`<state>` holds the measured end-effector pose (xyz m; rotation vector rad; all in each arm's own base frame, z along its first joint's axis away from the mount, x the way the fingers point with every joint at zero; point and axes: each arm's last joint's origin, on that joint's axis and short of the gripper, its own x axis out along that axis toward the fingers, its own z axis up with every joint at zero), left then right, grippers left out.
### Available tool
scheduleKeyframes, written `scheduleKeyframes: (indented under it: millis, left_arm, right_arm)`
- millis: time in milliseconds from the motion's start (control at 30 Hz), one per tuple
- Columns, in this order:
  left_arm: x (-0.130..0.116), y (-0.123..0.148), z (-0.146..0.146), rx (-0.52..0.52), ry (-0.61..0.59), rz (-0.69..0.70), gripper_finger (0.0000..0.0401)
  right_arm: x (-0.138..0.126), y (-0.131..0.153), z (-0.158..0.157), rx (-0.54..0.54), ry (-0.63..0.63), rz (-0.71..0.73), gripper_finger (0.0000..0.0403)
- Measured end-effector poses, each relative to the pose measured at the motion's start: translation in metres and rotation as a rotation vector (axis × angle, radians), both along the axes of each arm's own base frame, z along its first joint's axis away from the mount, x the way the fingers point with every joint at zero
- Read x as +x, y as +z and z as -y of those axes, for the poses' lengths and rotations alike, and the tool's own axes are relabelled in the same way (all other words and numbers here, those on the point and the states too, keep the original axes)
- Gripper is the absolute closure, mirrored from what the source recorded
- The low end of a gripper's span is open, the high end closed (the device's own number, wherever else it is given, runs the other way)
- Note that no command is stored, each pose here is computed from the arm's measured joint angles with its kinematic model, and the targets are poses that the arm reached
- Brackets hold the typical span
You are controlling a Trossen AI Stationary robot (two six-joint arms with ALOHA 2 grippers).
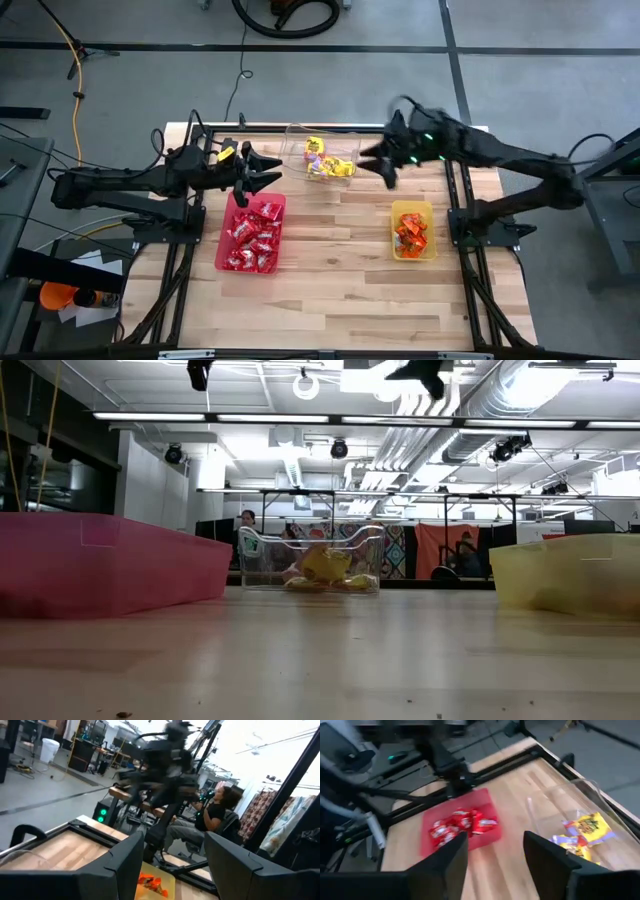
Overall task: Sort candy
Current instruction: Return to Home Position
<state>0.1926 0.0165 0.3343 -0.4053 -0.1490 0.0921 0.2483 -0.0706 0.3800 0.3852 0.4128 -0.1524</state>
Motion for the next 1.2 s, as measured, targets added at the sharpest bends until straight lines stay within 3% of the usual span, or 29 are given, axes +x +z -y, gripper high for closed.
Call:
scheduleKeyframes:
  millis: [167,300,367,500,600,833,1200]
  left_arm:
    - [0.0,-0.005,0.0,-0.003,-0.007,-0.056,0.0204]
    - [0.001,-0.01,0.002,-0.007,-0.02,-0.1,0.0204]
    - [0.001,-0.01,0.004,-0.004,-0.029,-0.104,0.0204]
    - [-0.002,-0.008,0.008,0.025,-0.06,-0.096,0.0215]
    - [-0.012,-0.002,0.013,0.077,-0.112,-0.063,0.0247]
    - [-0.047,-0.009,0.021,0.132,-0.17,-0.069,0.0385]
    - [-0.085,-0.075,0.023,0.037,-0.149,0.056,0.04]
  right_arm:
    - [-0.031,0.012,-0.055,-0.061,0.051,0.071,0.0284]
    - [-0.046,-0.008,-0.089,-0.03,0.044,0.141,0.0372]
    - [-0.049,-0.022,-0.101,0.006,0.035,0.202,0.0393]
    - [-0.049,-0.041,-0.116,0.074,0.03,0.346,0.0395]
    - [-0.048,-0.038,-0.118,0.058,0.044,0.428,0.04]
    - [-0.051,-0.013,-0.12,-0.162,0.16,0.513,0.0401]
    - [-0.052,-0.012,-0.12,-0.183,0.176,0.467,0.0402]
